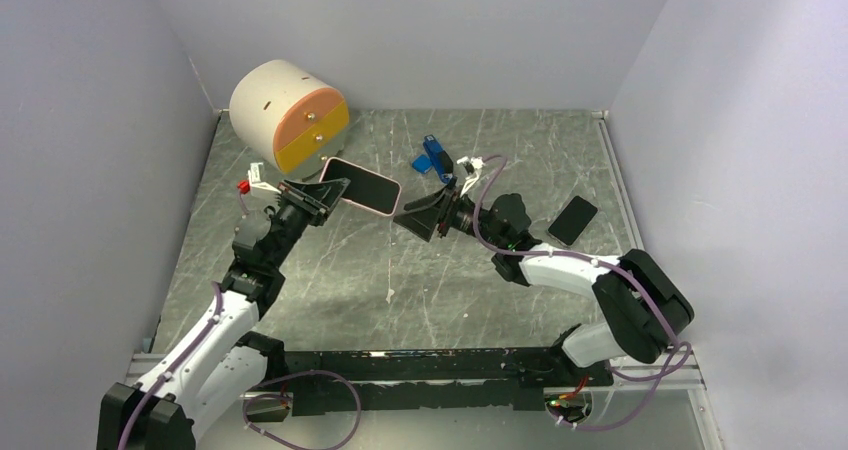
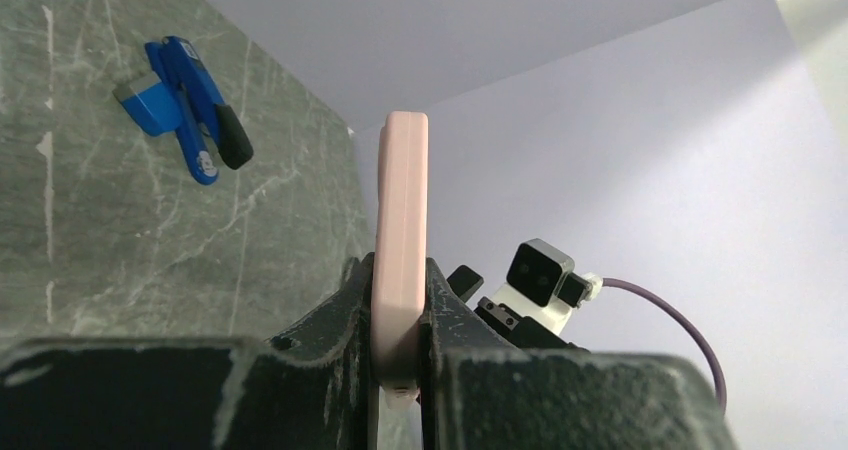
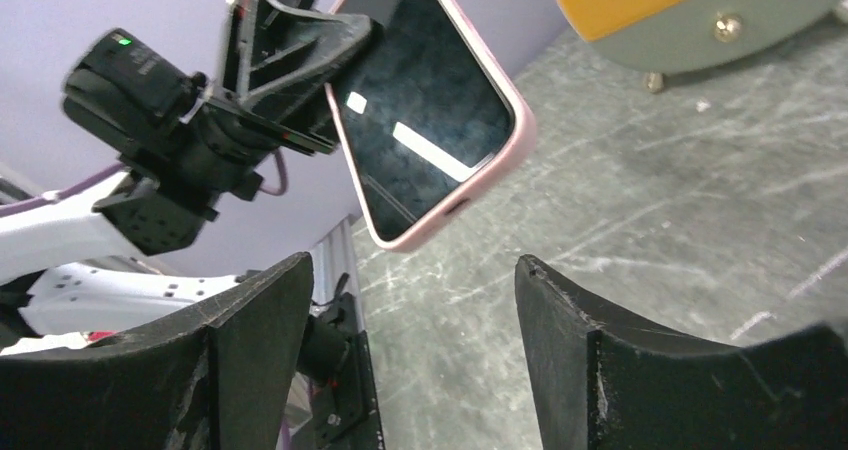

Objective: Take the phone out of the phone case
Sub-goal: Pick up the phone at the center of the board, then remove the phone case from the phone.

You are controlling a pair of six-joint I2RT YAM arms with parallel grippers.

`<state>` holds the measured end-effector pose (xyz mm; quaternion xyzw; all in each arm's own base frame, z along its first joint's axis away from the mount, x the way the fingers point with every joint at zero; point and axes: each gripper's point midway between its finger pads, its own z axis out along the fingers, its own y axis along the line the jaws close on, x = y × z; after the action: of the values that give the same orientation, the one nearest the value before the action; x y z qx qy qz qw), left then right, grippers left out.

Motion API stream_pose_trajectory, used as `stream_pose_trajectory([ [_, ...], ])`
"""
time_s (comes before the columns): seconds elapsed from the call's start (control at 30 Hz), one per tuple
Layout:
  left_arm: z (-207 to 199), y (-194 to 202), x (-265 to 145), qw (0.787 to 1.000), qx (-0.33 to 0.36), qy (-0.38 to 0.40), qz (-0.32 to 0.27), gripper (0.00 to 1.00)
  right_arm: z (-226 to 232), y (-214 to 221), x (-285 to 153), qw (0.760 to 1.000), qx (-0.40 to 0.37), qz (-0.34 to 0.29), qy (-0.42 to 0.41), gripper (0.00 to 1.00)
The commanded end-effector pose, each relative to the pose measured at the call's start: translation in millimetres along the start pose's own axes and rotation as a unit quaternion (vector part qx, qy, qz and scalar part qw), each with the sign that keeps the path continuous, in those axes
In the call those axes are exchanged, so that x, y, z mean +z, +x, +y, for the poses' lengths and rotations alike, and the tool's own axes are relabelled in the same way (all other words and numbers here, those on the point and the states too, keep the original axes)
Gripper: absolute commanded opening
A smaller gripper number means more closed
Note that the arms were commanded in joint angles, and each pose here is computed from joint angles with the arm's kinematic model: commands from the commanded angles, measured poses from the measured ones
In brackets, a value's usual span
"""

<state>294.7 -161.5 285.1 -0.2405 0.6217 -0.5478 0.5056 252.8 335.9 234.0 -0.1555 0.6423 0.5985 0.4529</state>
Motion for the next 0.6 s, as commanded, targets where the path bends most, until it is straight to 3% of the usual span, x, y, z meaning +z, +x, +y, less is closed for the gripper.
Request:
stream_pose_trajectory([
  [0.0, -48, -10, -3, 0.995, -0.032, 0.093, -0.01, 0.02, 43, -34, 7, 0.995, -0.026, -0.037, -0.085, 0.74],
  [0.23, -50, -6, -2, 0.993, -0.05, 0.104, 0.0, 0.03, 58, -36, 9, 0.992, -0.027, -0.032, -0.122, 0.58],
  [0.57, -53, -5, -5, 0.992, -0.061, 0.114, 0.005, 0.03, 65, -36, 12, 0.988, -0.027, -0.025, -0.147, 0.46],
])
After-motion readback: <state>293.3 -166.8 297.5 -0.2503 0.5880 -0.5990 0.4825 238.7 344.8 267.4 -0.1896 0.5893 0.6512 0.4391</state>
